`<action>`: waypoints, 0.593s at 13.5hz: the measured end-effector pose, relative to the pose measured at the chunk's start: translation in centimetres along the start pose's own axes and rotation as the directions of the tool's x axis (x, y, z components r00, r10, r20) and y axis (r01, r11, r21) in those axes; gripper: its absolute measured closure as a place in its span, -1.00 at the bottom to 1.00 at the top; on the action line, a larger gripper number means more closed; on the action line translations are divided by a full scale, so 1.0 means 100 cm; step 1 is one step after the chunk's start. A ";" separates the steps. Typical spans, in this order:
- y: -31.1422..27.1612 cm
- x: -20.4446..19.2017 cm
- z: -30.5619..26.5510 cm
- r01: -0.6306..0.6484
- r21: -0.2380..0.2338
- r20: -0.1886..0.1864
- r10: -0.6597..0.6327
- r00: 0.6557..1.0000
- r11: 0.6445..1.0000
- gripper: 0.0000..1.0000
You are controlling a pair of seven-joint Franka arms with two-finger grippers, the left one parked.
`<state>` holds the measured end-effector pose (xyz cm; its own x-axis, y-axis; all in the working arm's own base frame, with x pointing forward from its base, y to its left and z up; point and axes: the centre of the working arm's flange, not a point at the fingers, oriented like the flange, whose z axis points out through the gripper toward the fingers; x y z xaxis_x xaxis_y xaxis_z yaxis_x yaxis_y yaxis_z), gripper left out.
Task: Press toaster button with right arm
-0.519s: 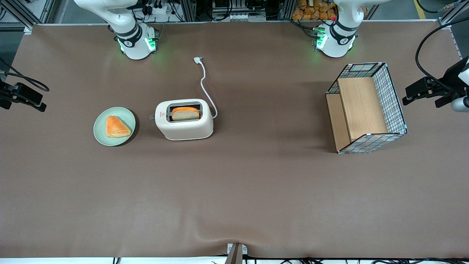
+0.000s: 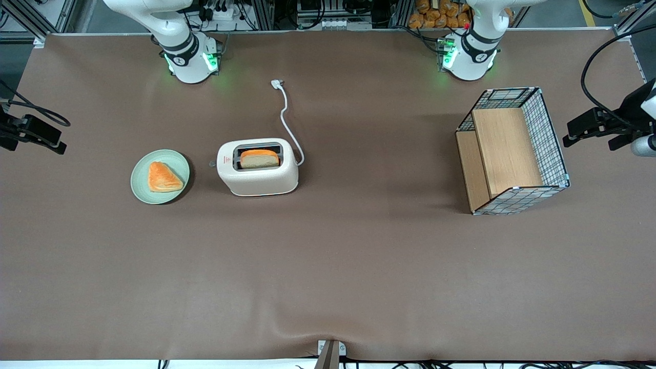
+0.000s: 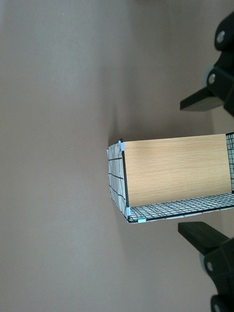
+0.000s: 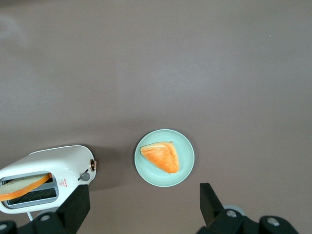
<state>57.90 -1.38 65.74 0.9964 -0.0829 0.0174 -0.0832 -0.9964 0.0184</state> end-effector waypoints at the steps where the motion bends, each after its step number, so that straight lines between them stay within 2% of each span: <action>1: 0.000 0.000 0.001 0.000 0.000 0.001 0.000 1.000 1.000 -1.00; 5: 0.000 -0.002 0.008 0.001 -0.002 0.040 -0.001 0.999 1.000 -1.00; 8: -0.002 -0.003 0.009 0.004 -0.003 0.049 -0.004 0.999 1.000 -1.00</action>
<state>57.65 -1.23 64.82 0.9963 -0.0802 -0.0316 -0.0795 -0.9966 0.0211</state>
